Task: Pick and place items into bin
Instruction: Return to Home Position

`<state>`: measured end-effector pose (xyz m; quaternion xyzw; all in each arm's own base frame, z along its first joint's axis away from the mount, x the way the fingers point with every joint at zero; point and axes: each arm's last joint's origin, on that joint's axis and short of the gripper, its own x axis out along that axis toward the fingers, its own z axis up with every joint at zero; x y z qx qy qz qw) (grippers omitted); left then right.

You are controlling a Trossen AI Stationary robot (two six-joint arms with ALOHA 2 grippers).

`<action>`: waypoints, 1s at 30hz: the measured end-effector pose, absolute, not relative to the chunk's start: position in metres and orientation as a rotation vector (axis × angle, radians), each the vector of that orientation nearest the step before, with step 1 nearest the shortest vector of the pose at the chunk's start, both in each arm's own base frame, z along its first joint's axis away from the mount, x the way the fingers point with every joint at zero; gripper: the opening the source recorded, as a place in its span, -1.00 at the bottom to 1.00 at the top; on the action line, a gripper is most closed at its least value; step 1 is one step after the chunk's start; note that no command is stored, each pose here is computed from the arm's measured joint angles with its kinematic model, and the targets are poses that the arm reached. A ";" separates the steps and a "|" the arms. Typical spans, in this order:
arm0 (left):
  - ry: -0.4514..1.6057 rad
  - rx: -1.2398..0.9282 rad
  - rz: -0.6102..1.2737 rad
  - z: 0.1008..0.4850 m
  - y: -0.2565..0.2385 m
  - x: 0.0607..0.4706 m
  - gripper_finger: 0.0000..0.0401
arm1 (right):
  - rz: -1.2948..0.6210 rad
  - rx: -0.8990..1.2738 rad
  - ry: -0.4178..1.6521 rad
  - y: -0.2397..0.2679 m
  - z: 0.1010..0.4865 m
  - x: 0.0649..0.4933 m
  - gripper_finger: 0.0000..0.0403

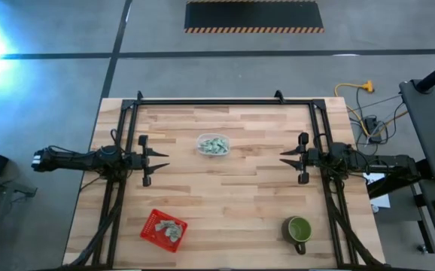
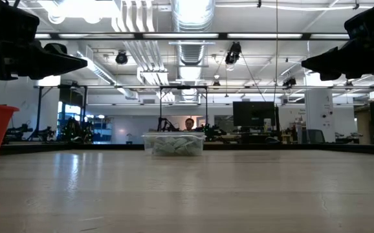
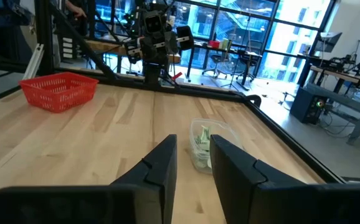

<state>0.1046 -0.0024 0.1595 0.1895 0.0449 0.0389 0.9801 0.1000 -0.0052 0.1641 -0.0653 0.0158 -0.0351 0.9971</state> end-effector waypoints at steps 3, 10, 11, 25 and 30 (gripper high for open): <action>0.090 0.381 0.078 0.160 -0.002 0.105 -0.45 | -0.070 -0.131 0.031 -0.005 0.164 0.100 -0.56; 0.091 0.382 0.078 0.159 -0.002 0.105 -0.45 | -0.070 -0.131 0.031 -0.005 0.164 0.100 -0.56; 0.090 0.381 0.079 0.160 -0.002 0.105 -0.45 | -0.070 -0.131 0.030 -0.005 0.164 0.100 -0.57; 0.091 0.381 0.078 0.159 -0.002 0.105 -0.45 | -0.070 -0.131 0.030 -0.005 0.164 0.100 -0.59; 0.090 0.382 0.078 0.159 -0.002 0.105 -0.45 | -0.070 -0.131 0.031 -0.005 0.164 0.100 -0.57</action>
